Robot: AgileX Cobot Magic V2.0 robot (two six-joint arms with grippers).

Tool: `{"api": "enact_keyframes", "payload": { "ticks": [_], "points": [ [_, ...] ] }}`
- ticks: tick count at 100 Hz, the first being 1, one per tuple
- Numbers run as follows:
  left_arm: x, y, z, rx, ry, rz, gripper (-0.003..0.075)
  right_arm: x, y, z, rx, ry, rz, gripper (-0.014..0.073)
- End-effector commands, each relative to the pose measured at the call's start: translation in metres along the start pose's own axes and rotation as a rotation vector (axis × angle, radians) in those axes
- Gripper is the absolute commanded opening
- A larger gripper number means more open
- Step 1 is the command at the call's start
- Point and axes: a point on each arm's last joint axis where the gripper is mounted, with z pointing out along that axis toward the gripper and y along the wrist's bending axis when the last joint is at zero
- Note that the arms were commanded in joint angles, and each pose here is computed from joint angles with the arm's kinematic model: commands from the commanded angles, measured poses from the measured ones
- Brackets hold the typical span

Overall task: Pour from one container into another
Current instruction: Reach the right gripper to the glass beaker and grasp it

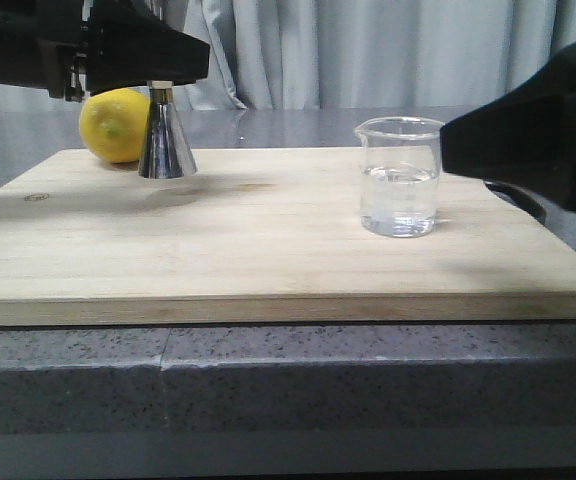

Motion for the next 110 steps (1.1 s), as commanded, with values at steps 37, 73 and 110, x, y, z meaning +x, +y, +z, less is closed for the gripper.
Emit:
{"api": "enact_keyframes", "payload": {
  "ticks": [37,73,110],
  "points": [
    [-0.033,-0.015,-0.004,0.075,-0.151,0.046,0.026,0.004,0.003,0.05,-0.015,-0.266,-0.063,0.0603],
    [-0.033,-0.015,-0.004,0.075,-0.151,0.046,0.026,0.019,0.004,0.077,-0.018,-0.236,-0.069,0.0588],
    [-0.033,-0.015,-0.004,0.075,-0.151,0.046,0.026,0.022,0.004,0.079,-0.019,-0.226,-0.069,0.0312]
  ]
}}
